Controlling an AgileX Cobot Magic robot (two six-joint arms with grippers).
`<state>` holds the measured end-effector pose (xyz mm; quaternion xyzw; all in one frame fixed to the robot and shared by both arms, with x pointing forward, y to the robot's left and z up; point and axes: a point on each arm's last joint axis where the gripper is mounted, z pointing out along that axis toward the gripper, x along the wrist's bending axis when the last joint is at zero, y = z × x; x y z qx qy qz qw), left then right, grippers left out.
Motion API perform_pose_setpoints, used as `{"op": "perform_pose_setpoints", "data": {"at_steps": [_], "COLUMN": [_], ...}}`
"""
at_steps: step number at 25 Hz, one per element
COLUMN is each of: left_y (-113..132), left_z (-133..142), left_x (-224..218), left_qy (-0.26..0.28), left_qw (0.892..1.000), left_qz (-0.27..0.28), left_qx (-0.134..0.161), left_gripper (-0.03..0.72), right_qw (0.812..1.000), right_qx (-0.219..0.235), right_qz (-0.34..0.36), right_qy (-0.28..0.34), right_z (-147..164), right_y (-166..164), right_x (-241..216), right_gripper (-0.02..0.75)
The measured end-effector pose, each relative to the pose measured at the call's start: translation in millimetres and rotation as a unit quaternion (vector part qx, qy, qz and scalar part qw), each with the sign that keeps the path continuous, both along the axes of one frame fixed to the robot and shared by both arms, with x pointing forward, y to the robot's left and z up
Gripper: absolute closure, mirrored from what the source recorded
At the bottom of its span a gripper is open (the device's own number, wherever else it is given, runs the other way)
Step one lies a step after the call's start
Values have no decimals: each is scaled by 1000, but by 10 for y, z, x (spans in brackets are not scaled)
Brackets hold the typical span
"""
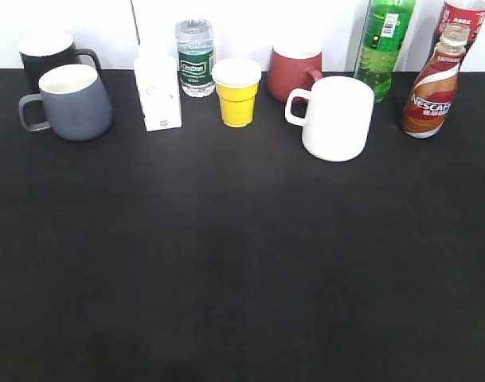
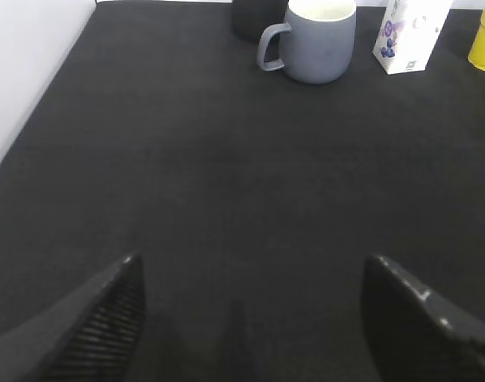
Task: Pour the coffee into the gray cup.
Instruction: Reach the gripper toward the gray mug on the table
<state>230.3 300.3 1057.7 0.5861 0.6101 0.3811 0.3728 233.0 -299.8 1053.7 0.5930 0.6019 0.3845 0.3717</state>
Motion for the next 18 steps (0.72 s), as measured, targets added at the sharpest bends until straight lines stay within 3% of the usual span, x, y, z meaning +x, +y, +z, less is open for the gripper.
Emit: {"op": "perform_pose_setpoints", "data": {"at_steps": [5, 11, 13, 15, 18], "left_y": [0, -3, -1, 5, 30], "left_z": [0, 34, 202, 385, 345], "left_x": [0, -7, 21, 125, 631], "left_qy": [0, -10, -93, -192, -241], "left_qw": [1000, 1000, 996, 981, 970], "left_qz": [0, -1, 0, 1, 3], "left_qx": [0, -1, 2, 5, 4], "left_gripper": [65, 172, 175, 175, 175], "right_qw": [1000, 1000, 1000, 1000, 1000], "right_qx": [0, 0, 0, 0, 0], "right_qz": [0, 0, 0, 0, 0], "right_qy": [0, 0, 0, 0, 0], "right_z": [0, 0, 0, 0, 0], "right_y": [0, 0, 0, 0, 0], "right_x": [0, 0, 0, 0, 0], "right_gripper": [158, 158, 158, 158, 158]}}
